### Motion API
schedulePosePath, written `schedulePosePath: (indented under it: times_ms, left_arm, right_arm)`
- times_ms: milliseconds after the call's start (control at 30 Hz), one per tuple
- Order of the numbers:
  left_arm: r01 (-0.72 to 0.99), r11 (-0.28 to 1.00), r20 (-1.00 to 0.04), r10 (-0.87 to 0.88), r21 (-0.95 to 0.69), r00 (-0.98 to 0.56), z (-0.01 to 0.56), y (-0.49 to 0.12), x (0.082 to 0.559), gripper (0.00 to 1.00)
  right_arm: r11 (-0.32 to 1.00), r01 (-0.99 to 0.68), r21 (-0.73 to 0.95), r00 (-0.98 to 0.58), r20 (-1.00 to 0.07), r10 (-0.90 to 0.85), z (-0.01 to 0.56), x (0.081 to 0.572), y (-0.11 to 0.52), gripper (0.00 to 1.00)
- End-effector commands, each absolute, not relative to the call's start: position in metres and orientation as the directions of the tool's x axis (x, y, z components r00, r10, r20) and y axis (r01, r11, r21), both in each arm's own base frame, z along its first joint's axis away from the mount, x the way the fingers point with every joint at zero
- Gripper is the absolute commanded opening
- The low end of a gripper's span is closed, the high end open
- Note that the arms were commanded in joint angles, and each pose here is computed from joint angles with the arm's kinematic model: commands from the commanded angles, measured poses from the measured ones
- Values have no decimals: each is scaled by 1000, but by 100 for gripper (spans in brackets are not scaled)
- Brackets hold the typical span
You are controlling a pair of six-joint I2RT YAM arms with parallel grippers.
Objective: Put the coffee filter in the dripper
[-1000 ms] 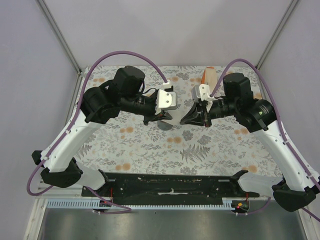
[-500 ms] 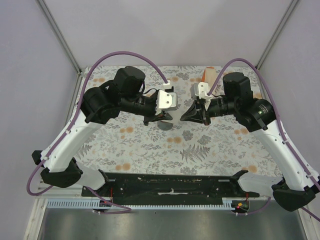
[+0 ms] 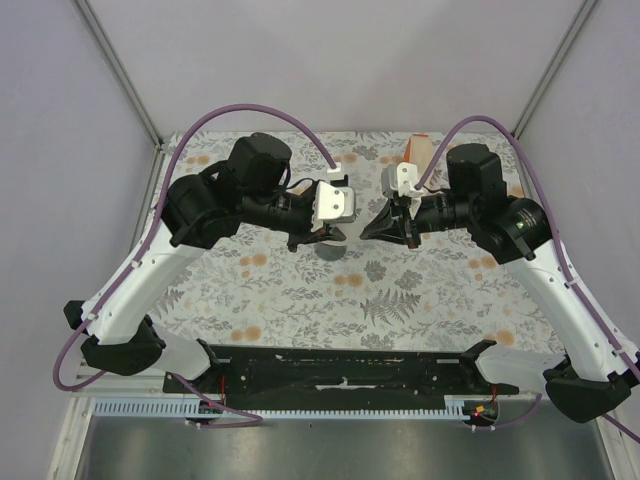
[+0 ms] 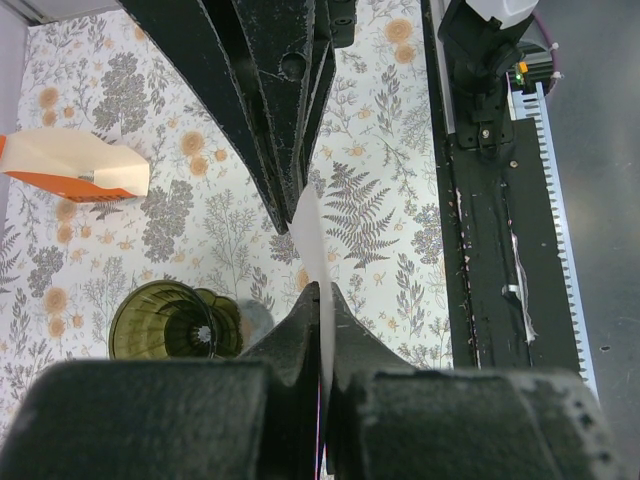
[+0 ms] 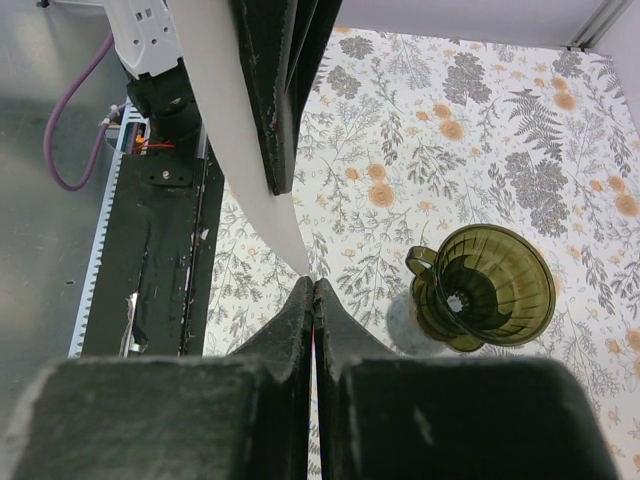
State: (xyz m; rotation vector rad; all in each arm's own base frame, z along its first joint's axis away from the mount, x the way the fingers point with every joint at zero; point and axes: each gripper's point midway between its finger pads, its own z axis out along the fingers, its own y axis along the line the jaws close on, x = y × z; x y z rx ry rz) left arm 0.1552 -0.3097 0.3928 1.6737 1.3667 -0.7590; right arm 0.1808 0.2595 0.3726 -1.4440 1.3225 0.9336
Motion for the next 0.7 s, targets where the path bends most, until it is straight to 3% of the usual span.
schedulePosePath:
  times_ms: [0, 667]
  left_arm:
    - [956, -89, -855, 429, 279, 290, 409, -307, 148, 2]
    - [952, -56, -847, 443, 302, 294, 410, -306, 156, 2]
  right_arm:
    - [-6, -979, -202, 198, -956, -217, 398, 173, 261, 4]
    - [-74, -978, -195, 206, -960, -191, 395, 157, 260, 16]
